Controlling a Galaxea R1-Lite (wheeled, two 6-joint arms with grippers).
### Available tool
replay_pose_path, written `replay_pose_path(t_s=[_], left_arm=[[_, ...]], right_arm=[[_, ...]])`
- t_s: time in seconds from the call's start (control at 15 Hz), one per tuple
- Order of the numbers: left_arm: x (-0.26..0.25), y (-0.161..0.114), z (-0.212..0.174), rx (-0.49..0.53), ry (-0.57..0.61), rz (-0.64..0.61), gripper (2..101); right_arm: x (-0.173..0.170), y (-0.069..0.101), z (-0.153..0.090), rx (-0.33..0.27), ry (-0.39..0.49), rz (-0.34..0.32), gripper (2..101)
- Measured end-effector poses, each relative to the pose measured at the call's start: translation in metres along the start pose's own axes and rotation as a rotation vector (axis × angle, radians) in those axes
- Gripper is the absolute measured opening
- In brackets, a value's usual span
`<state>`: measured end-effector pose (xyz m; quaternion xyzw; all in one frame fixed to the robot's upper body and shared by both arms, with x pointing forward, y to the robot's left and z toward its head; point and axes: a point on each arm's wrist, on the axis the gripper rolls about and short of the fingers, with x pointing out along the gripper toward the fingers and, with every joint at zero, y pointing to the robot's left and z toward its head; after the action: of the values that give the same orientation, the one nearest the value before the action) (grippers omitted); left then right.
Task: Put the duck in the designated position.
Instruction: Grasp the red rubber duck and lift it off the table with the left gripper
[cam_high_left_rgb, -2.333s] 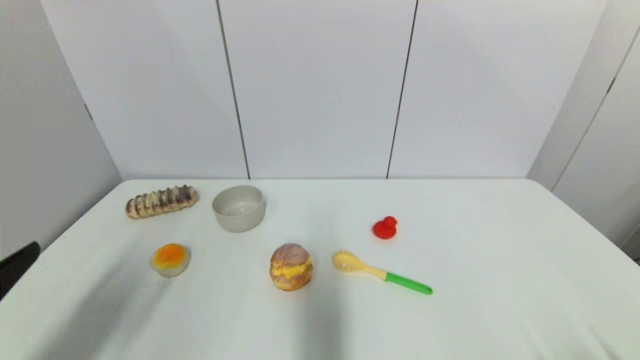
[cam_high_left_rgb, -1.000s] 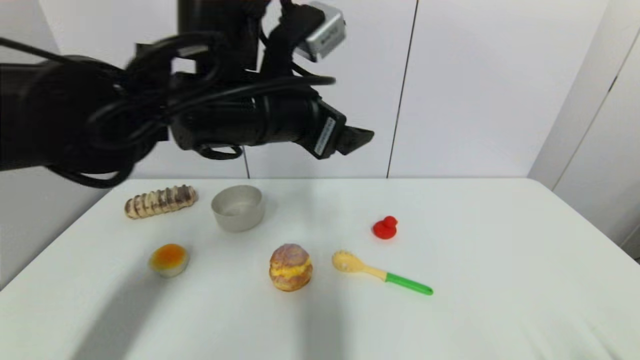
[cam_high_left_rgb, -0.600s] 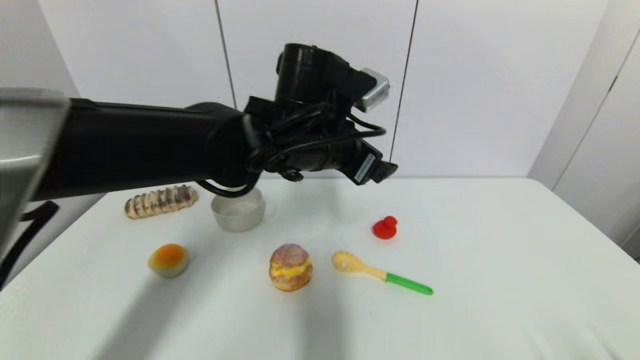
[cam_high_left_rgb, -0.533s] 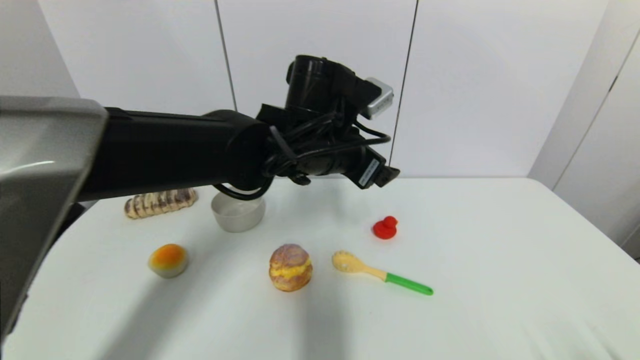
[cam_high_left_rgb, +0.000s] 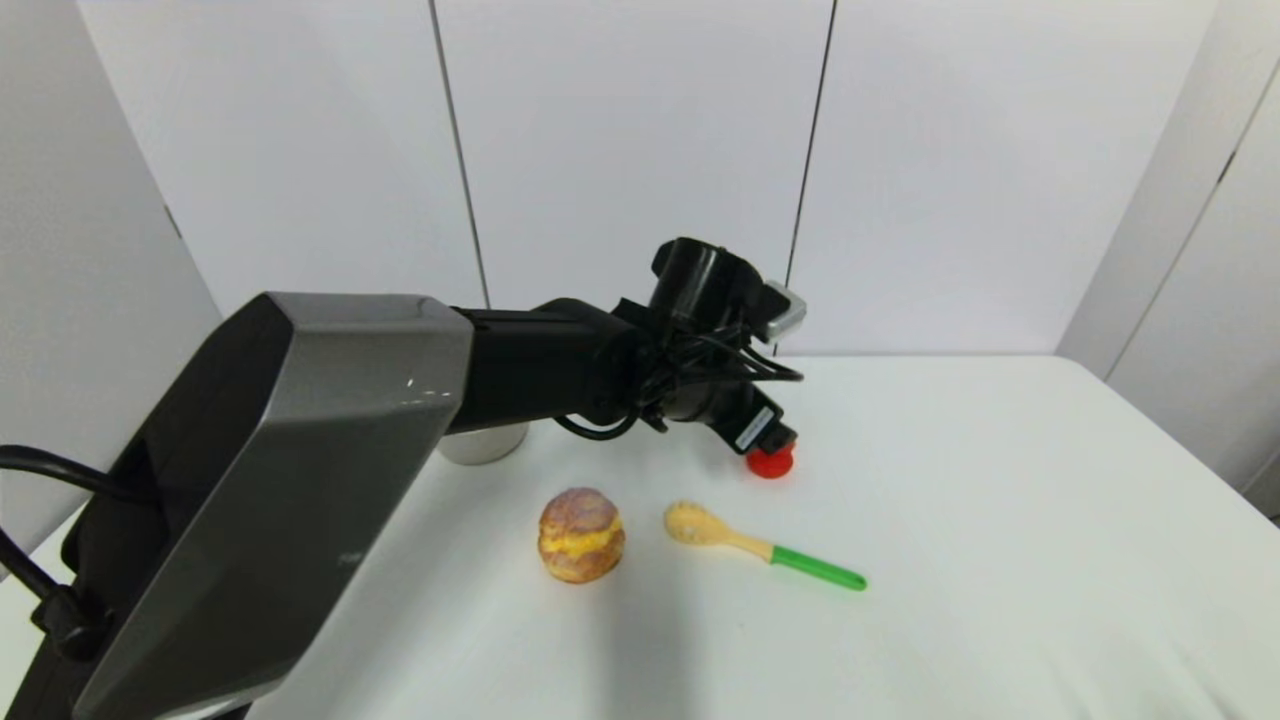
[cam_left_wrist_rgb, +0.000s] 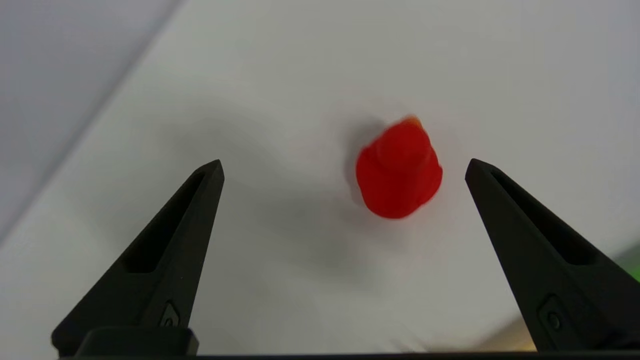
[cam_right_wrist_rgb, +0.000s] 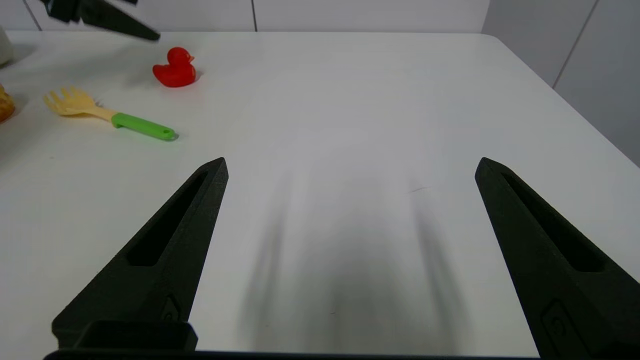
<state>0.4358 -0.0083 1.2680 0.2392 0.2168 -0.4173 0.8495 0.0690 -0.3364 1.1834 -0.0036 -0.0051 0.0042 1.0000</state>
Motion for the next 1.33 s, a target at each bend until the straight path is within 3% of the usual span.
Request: replay_pose_path(t_s=[0.33, 1.33], left_arm=[[0.019, -0.013, -0.018, -0.001, 0.08, -0.091, 97.9], [0.042, -0.021, -0.021, -0.001, 0.012, -0.082, 97.9]], right_arm=[[0.0, 0.0, 0.0, 0.0, 0.0, 0.0, 98.0], [0.0, 0.0, 0.0, 0.0, 0.0, 0.0, 98.0]])
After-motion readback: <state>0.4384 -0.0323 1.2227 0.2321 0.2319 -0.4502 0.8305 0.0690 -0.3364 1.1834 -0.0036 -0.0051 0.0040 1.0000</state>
